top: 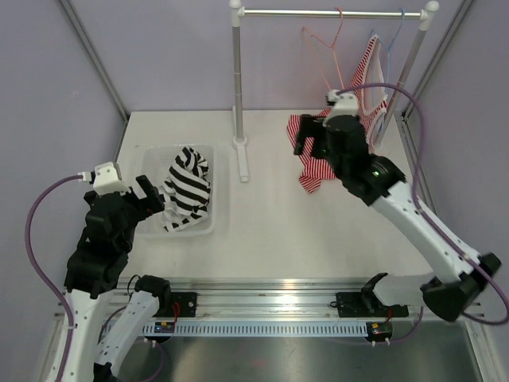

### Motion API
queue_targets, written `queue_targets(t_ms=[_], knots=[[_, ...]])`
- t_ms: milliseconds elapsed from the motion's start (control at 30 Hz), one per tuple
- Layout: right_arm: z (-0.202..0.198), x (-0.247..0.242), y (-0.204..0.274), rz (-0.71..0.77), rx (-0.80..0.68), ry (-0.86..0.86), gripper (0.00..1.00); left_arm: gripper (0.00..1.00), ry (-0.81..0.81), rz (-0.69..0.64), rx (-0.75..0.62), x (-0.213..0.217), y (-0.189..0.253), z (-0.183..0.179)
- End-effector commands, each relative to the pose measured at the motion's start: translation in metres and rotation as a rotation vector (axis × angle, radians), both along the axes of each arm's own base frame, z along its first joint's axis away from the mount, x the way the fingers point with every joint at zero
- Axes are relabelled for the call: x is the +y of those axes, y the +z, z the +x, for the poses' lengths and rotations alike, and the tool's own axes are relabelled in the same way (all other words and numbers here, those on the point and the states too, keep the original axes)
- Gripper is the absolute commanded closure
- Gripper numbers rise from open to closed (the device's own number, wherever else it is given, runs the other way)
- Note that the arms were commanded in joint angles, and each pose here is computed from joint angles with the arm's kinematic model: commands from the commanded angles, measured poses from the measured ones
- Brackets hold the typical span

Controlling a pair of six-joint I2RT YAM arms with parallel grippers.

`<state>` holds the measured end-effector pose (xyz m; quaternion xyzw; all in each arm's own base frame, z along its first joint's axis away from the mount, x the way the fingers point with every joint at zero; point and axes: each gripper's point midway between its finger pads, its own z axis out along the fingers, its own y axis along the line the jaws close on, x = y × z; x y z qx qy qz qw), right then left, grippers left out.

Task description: Remove the tank top from the hanger

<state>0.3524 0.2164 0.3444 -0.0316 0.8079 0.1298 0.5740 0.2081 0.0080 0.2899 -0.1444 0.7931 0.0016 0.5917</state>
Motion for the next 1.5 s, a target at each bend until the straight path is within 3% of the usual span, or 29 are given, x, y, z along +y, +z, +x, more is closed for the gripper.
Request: queue_targets(t_ms=[0, 267, 500, 833, 1467], knots=[[-0.044, -0.078, 0.0, -0.086, -0.022, -0.17, 0.0, 0.01, -0.007, 0.02, -0.006, 0.005, 0.028, -0.016], [-0.127, -0.167, 0.009, -0.1, -0.005, -0.307, 0.01, 0.01, -0.029, 0.057, 0.048, 0.011, 0.041, -0.048], [-0.17, -0.207, 0.008, -0.127, -0.011, -0.325, 0.01, 0.01, -0.094, 0.019, -0.054, 0.003, 0.038, -0.061], [-0.175, -0.204, -0.009, -0.076, -0.046, -0.284, 0.01, 0.01, -0.105, -0.004, -0.161, 0.004, 0.039, -0.074], [-0.163, -0.195, -0.022, -0.102, -0.024, -0.285, 0.0, 0.01, -0.116, -0.026, -0.148, -0.003, 0.035, -0.062]])
